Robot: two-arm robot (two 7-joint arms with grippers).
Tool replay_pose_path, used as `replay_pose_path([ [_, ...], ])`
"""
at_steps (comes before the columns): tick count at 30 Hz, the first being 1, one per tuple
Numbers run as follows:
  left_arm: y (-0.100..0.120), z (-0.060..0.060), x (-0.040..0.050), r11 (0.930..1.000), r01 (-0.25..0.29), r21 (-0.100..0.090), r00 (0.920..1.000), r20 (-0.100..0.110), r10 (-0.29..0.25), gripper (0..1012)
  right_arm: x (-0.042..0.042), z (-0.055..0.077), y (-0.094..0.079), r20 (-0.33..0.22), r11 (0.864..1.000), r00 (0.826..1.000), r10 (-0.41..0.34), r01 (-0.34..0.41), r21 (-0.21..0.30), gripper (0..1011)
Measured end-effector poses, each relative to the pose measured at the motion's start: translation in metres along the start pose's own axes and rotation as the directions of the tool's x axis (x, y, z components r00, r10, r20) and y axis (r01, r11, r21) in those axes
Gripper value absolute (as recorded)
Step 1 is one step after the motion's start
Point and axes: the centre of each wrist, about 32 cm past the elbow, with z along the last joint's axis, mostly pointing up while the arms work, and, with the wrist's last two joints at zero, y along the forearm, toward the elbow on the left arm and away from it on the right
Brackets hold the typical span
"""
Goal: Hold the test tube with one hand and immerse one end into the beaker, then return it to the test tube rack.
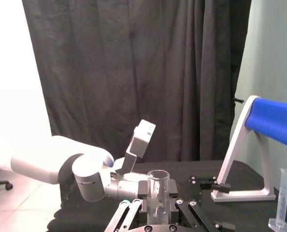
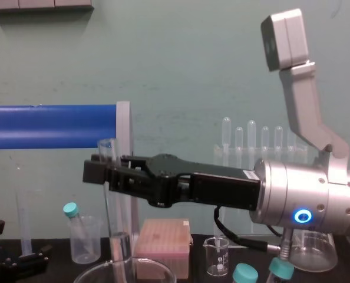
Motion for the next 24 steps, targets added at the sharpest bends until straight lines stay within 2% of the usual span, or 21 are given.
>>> replay_pose_path([
  [12,0.0,0.0,0.0,1.0,0.0,0.0,1.0,0.0,0.0,1000,0.002,-0.011,0.002,-0.029,0.999,1.0,0.0,-0.001,-0.034,242],
  [24,0.0,0.0,0.0,1.0,0.0,0.0,1.0,0.0,0.0,1000,0.0012,-0.013,0.0,-0.035,0.999,0.999,-0.006,0.004,-0.043,242],
])
